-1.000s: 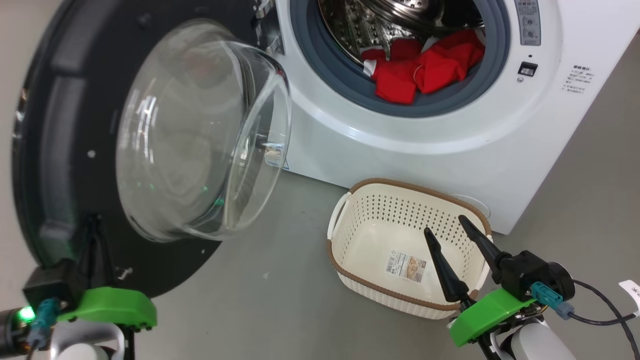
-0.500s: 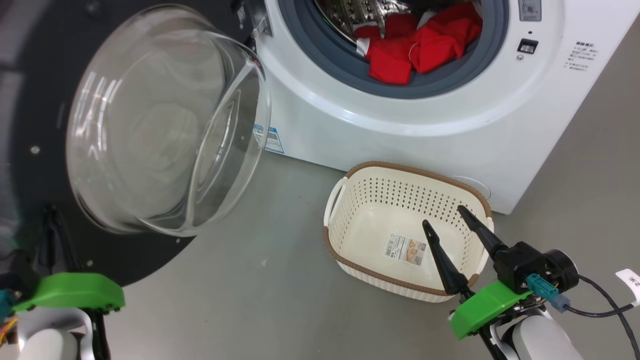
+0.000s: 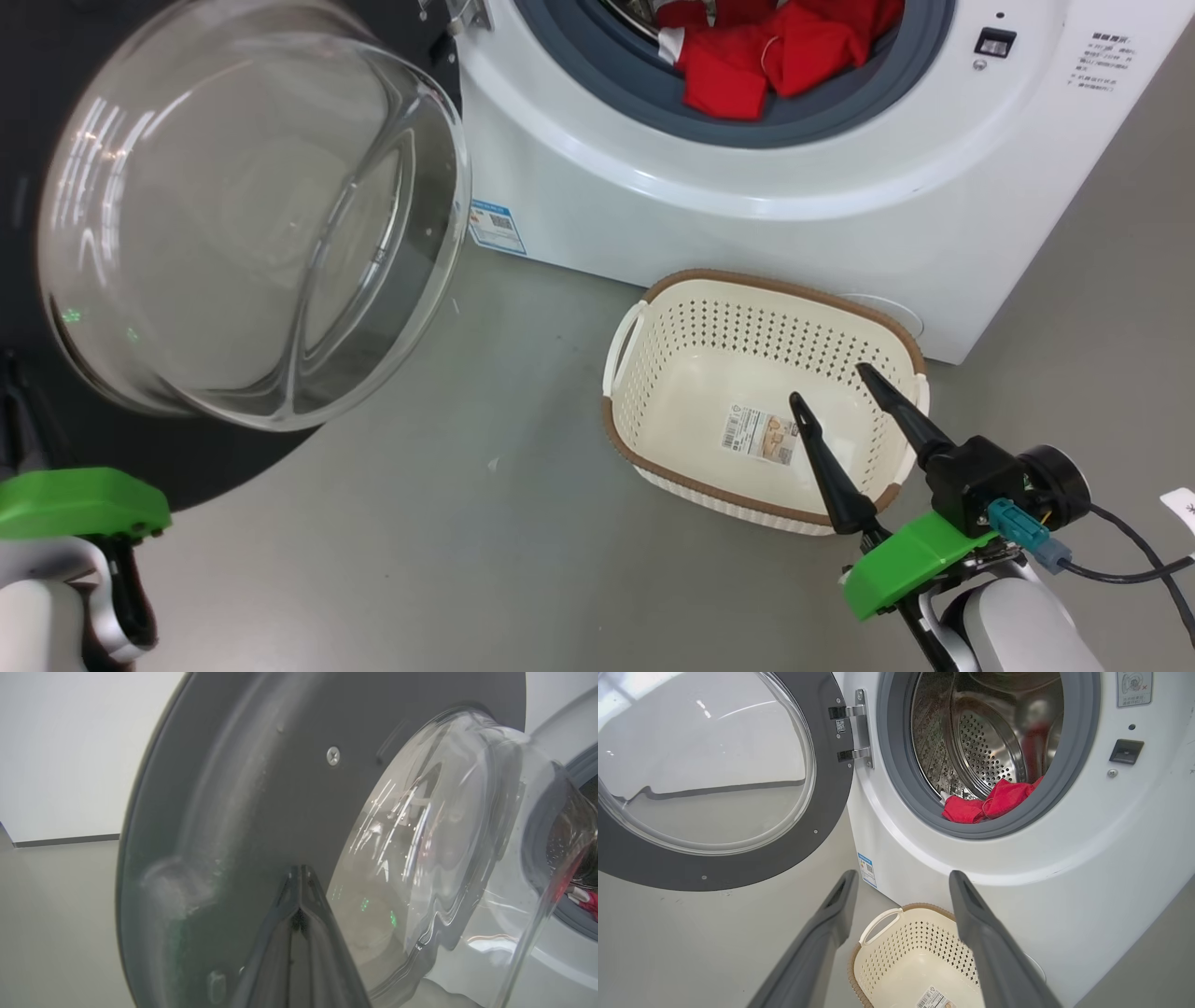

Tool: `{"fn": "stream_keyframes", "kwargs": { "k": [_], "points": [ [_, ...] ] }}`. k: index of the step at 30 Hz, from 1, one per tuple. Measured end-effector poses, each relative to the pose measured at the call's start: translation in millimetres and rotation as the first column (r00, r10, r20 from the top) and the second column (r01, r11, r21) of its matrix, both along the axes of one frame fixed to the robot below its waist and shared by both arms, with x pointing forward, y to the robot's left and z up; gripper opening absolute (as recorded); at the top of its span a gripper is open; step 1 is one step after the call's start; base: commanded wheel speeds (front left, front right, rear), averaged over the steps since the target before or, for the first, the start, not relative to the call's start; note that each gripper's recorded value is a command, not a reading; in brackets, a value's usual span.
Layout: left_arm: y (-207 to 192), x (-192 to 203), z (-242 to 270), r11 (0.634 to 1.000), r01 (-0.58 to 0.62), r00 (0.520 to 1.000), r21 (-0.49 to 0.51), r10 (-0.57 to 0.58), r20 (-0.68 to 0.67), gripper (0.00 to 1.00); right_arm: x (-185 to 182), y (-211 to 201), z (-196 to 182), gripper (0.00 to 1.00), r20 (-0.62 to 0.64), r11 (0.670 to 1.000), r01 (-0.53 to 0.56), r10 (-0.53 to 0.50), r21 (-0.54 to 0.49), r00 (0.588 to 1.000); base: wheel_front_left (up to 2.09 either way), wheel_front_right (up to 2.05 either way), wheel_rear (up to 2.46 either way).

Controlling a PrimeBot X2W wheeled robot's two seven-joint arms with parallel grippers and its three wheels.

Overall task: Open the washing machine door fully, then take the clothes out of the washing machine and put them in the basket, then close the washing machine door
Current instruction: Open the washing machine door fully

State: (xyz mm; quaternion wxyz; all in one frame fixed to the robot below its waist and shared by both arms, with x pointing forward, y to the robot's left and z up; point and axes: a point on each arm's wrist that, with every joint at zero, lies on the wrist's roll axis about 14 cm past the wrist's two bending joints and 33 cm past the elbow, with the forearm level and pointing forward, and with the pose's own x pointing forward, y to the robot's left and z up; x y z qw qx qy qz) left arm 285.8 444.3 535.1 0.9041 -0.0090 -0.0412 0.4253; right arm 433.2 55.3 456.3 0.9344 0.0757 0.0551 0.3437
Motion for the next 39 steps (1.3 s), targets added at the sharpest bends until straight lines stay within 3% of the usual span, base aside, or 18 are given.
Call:
{"fn": "stream_keyframes", "kwargs": {
  "k": [17, 27, 28, 29, 30, 39],
  "points": [
    [29, 3, -1, 0.997, -0.080, 0.996, 0.016, 0.080, -0.027, 0.00, 7, -6, -13, 1.00, -0.023, 1.000, -0.005, 0.004, -0.024, 1.000, 0.00, 0.00, 0.00],
    [26, 6, 1, 0.997, -0.071, 0.997, 0.009, 0.071, -0.001, 0.00, 7, -9, -11, 1.00, -0.022, 1.000, 0.005, -0.006, -0.024, 1.000, 0.00, 0.00, 0.00],
    [24, 7, 3, 0.998, -0.069, 0.998, 0.012, 0.069, 0.009, 0.31, 7, -9, -11, 1.00, -0.025, 1.000, 0.008, -0.009, -0.022, 1.000, 0.00, 0.00, 0.00],
    [23, 7, 5, 0.998, -0.068, 0.998, 0.012, 0.068, 0.019, 0.73, 6, -10, -11, 1.00, -0.026, 1.000, 0.011, -0.012, -0.021, 1.000, 0.00, 0.00, 0.00],
    [21, 9, 7, 0.998, -0.063, 0.998, 0.011, 0.062, 0.030, 1.00, 6, -10, -11, 1.00, -0.028, 1.000, 0.013, -0.014, -0.022, 1.000, 0.00, 0.00, 0.00],
    [-5, 22, 44, 0.994, 0.025, 0.992, 0.110, -0.038, 0.120, 1.00, 5, -27, -4, 1.00, -0.006, 0.997, 0.074, -0.074, -0.007, 0.997, 0.00, 0.00, 0.00]
  ]
}}
